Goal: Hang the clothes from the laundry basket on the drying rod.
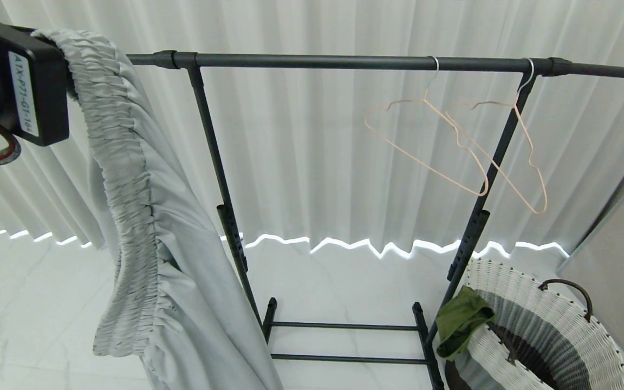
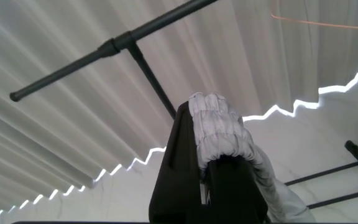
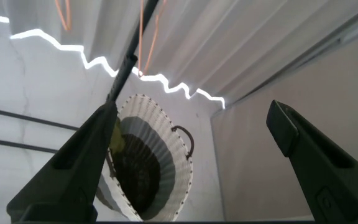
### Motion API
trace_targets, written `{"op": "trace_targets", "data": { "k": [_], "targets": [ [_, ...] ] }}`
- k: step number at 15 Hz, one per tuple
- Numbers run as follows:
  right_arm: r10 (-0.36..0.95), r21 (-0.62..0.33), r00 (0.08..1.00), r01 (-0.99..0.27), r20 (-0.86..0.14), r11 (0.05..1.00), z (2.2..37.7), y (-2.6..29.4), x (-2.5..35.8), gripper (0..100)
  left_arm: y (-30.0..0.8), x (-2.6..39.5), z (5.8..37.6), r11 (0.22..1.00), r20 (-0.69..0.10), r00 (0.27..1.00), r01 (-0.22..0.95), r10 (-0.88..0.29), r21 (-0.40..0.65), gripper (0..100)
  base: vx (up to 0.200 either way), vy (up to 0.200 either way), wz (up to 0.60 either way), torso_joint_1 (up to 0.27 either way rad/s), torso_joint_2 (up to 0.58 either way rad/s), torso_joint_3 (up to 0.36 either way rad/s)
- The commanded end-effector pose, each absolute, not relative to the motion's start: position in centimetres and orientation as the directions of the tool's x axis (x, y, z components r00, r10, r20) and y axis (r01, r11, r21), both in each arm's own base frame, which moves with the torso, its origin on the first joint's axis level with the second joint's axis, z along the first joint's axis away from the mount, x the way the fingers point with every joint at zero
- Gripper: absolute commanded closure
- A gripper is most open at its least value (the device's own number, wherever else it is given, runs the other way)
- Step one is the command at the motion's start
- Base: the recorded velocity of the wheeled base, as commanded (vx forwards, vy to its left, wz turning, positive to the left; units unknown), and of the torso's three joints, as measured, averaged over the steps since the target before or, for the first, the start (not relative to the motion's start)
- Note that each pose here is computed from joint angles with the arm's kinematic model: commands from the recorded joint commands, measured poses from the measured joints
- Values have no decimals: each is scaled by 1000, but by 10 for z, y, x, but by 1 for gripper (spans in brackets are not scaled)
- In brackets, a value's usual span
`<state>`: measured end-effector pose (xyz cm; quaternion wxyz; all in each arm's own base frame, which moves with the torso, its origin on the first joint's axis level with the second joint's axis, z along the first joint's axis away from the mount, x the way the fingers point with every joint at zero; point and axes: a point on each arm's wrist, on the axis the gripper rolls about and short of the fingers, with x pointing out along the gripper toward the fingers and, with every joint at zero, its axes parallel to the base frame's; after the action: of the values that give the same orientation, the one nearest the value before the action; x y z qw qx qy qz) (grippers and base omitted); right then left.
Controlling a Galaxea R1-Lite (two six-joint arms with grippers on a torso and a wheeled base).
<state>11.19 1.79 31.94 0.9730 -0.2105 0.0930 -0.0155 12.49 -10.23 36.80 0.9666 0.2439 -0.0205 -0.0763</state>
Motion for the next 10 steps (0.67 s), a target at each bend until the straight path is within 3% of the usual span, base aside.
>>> {"op": "trace_targets", "data": {
  "k": [1,5,10],
  "targets": [
    [-65,-415,979,-21,-192,909,315,18,114,0,-103,126,364,856,-10,988,139,-154,498,100,0,0,0,207,-510,-290],
    [-69,-425,977,-24,-201,905,309,17,110,0,-100,123,359,833,-20,988,141,-154,535,100,0,0,0,152,-372,-212],
    [-69,-428,975,-28,-211,904,306,18,110,0,-101,123,358,832,-21,988,143,-156,536,100,0,-200,0,19,-38,-21]
  ]
}}
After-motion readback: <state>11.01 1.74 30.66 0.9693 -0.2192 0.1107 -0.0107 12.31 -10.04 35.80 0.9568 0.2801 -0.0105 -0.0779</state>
